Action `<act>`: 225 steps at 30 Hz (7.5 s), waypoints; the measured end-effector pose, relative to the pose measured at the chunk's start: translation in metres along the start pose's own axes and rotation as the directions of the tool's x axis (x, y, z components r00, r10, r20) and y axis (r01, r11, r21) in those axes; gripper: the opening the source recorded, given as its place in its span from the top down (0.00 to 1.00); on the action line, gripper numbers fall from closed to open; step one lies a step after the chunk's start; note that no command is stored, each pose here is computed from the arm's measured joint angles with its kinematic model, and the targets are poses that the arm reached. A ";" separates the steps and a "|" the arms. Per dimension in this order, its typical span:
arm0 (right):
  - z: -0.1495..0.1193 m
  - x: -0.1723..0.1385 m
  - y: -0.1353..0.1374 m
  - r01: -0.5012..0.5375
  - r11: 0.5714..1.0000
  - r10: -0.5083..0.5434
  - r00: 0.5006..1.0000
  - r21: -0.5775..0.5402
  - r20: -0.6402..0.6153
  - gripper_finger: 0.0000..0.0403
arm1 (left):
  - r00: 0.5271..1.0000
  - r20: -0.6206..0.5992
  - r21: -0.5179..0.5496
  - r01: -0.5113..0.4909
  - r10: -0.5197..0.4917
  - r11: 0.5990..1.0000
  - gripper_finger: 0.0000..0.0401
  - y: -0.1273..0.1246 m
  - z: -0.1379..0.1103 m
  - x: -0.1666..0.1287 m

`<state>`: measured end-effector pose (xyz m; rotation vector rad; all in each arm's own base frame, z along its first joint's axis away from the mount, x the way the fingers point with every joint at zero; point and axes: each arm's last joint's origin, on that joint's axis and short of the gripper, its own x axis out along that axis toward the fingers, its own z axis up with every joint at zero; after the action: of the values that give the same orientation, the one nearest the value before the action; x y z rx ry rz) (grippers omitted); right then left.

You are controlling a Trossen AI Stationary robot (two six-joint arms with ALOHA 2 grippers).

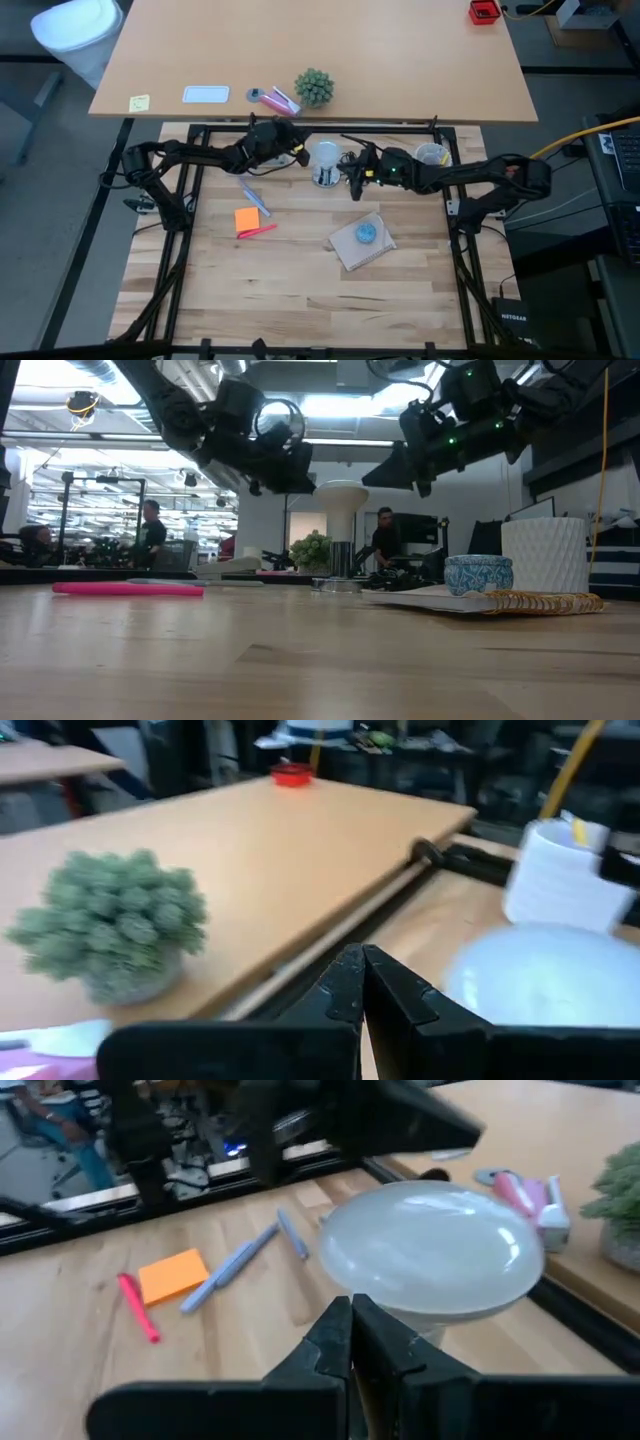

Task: Screw lightbulb
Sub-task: Remove the lightbulb from the lamp

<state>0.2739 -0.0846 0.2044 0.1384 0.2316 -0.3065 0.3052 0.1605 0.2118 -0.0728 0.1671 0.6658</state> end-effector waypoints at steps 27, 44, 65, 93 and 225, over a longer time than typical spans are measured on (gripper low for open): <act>-0.004 0.001 -0.013 0.361 0.932 -0.361 0.932 -0.030 0.019 0.97 | 0.969 -0.147 -0.082 0.187 -0.197 0.979 1.00 -0.051 -0.016 -0.015; -0.002 0.002 -0.021 0.224 0.974 -0.224 0.974 -0.036 0.006 0.97 | 0.942 -0.168 -0.056 0.285 -0.291 0.957 1.00 -0.092 -0.022 -0.032; 0.034 -0.034 -0.010 0.034 0.999 -0.034 0.994 0.009 0.106 0.97 | 0.975 0.061 0.039 0.211 -0.213 0.977 1.00 -0.080 0.026 -0.050; -0.006 -0.021 0.032 0.124 0.989 -0.133 0.983 -0.077 -0.131 0.97 | 0.982 -0.068 0.009 0.175 -0.174 0.985 1.00 -0.064 -0.006 -0.022; -0.007 -0.022 0.039 0.323 0.945 -0.326 0.942 -0.055 -0.081 0.97 | 0.979 -0.105 -0.097 0.164 -0.174 0.982 1.00 -0.071 -0.023 -0.012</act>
<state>0.2641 -0.0401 0.2066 0.0729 0.3501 -0.6252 0.3367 0.0952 0.1922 -0.2072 0.2379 0.4992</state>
